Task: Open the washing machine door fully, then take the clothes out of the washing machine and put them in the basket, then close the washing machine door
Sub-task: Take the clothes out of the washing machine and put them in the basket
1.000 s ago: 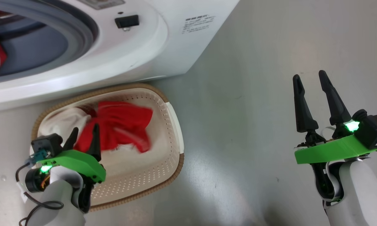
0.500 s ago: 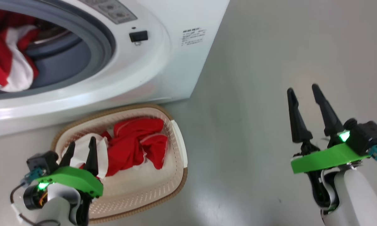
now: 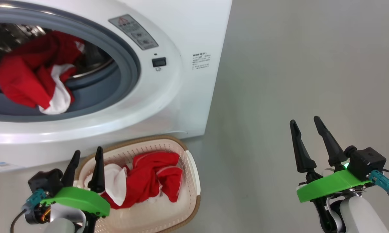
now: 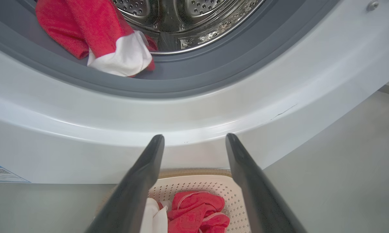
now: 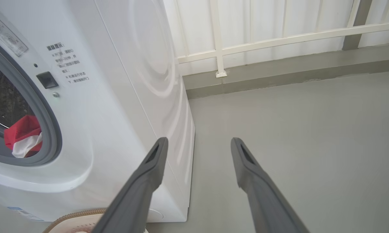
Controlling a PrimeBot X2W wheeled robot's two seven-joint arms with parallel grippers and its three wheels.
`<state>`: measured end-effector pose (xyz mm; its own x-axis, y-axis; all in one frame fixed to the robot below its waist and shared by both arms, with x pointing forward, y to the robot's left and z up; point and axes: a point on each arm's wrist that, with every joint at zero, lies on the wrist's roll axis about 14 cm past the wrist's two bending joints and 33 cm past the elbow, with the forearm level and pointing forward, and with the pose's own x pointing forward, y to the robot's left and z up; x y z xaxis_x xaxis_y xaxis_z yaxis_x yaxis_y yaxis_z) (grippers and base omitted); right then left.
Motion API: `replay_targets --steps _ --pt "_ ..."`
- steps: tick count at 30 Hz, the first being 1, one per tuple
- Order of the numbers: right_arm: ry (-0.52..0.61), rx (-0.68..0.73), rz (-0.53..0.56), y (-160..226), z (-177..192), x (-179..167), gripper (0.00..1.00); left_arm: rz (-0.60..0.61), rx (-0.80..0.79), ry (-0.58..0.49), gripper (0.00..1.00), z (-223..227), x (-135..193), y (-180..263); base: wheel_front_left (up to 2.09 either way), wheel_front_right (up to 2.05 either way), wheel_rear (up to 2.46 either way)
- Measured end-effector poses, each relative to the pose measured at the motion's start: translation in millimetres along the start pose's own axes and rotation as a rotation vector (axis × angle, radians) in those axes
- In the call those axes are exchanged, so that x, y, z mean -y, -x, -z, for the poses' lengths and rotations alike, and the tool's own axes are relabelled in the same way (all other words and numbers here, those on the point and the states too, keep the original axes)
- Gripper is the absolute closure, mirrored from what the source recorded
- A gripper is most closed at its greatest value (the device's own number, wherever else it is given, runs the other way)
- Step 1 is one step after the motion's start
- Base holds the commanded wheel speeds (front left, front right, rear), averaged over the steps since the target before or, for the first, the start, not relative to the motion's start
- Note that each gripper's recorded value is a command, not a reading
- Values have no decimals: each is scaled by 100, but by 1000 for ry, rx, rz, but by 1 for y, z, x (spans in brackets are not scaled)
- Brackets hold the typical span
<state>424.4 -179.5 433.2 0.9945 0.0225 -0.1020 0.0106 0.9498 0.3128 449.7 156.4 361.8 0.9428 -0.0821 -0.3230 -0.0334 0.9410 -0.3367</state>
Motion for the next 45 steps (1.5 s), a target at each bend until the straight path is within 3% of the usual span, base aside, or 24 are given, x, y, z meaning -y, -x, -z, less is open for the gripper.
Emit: replay_targets --steps 11,20,35,45 --pt "5 34 -35 21 -15 -14 0 35 230 -73 0 -72 8 40 0 0 0" --pt "12 36 -44 37 -16 -17 0 34 340 -115 0 -100 9 74 0 0 0" --pt "14 32 -16 57 -15 -7 0 -15 383 -146 0 -103 -5 114 0 0 0" --pt "12 25 2 59 -12 -2 0 -21 388 -152 0 -103 -6 117 0 0 0"
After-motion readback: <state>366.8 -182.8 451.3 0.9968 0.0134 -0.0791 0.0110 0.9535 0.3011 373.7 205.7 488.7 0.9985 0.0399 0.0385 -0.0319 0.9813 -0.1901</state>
